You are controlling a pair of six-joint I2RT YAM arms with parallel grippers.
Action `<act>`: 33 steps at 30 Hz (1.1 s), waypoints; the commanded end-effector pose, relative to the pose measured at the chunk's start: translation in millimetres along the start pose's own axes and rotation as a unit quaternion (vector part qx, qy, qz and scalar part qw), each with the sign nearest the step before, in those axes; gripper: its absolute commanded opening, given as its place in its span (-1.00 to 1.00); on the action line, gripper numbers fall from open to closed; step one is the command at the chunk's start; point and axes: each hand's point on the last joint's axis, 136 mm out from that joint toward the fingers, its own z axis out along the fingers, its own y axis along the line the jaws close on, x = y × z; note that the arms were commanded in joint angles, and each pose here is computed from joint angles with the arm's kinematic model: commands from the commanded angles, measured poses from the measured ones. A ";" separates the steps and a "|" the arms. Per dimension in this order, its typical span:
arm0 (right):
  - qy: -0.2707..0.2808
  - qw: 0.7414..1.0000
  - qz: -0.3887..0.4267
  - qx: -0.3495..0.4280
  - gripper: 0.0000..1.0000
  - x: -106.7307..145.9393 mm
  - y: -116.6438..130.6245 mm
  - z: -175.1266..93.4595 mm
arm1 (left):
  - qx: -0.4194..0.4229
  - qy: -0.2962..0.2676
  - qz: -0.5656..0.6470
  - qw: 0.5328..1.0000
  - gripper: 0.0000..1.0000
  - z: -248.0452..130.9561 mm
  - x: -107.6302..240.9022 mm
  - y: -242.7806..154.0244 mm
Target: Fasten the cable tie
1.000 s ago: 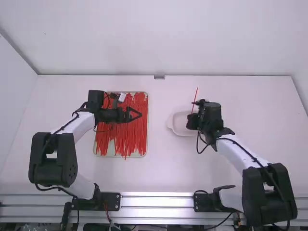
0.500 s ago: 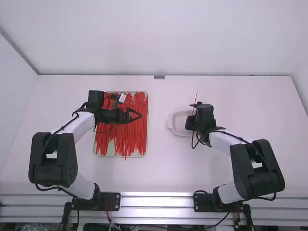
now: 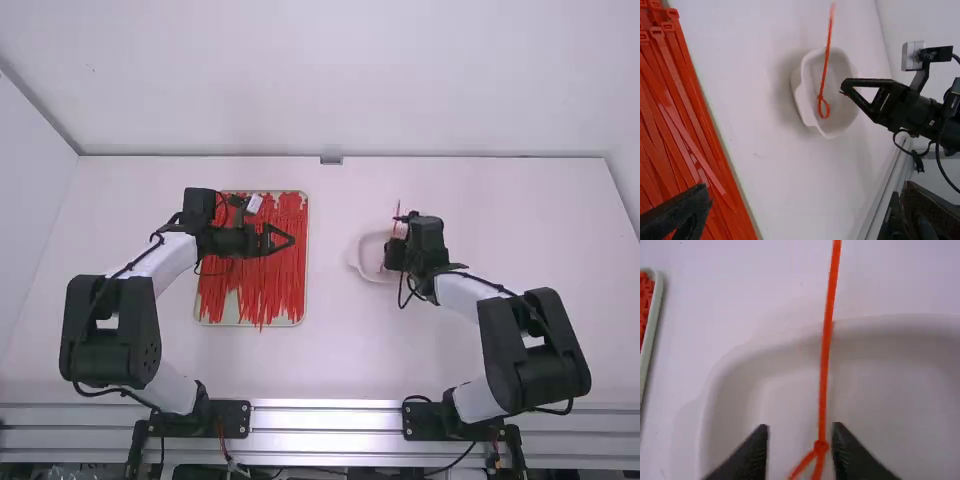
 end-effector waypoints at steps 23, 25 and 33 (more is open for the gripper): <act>-0.100 0.994 -0.011 0.041 0.96 -58.2 9.4 -117.1 | -0.107 -0.054 0.105 0.987 0.99 -44.4 -28.8 -23.3; -0.113 0.993 -0.012 0.041 0.96 -60.9 10.4 -130.1 | -0.138 -0.065 0.108 0.982 0.99 -57.6 -32.6 -28.9; -0.147 0.988 -0.043 0.033 0.96 -60.9 15.9 -177.7 | -0.300 -0.120 0.101 0.941 0.99 -124.3 -26.6 -38.0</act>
